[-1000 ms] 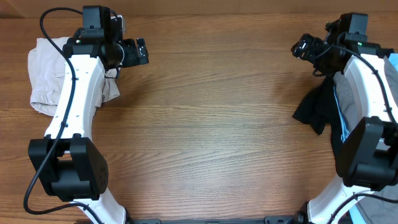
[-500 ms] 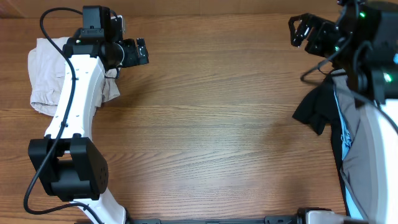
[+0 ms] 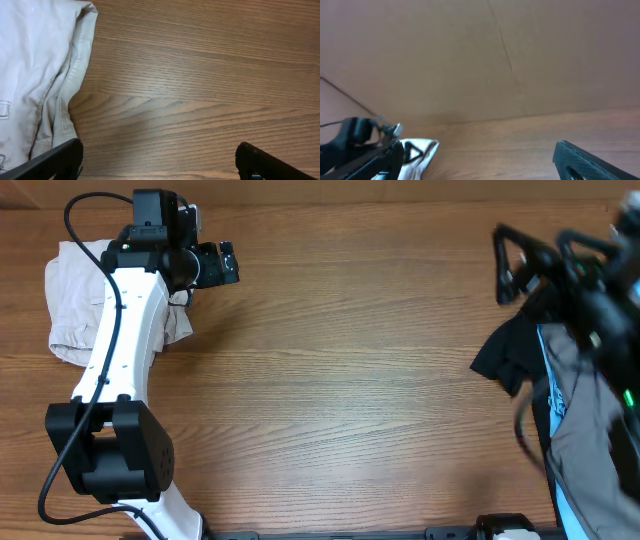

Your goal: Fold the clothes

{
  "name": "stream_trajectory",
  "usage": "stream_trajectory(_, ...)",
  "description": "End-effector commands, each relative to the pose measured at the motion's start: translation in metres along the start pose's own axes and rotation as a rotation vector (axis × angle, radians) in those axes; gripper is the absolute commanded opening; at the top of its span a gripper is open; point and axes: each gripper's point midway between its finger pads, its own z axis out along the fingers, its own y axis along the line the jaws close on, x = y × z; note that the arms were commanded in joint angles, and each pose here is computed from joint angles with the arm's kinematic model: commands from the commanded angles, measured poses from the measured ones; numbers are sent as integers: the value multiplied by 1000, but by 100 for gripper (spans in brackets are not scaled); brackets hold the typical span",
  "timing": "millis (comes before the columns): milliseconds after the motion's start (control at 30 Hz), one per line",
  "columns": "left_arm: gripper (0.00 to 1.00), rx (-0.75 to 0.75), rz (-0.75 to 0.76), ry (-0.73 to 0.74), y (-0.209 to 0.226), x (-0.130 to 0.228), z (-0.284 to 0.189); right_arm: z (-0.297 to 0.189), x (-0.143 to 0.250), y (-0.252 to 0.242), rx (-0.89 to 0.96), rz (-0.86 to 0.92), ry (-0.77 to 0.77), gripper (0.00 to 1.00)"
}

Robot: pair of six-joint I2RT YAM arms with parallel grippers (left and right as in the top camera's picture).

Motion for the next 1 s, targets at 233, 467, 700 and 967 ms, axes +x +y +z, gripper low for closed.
stream_trajectory(233,100,4,1,2,-1,-1,2,-91,41,-17,122,-13,-117,100)
stream_trajectory(467,100,5,1,1,-1,-1,2,-101,103,-38,90,-34,-237,100)
stream_trajectory(700,100,4,1,2,-1,-1,2,-71,147,-62,64,-48,-324,100)
stream_trajectory(967,100,4,1,1,-1,-1,2,-41,175,-80,15,-72,-458,100)
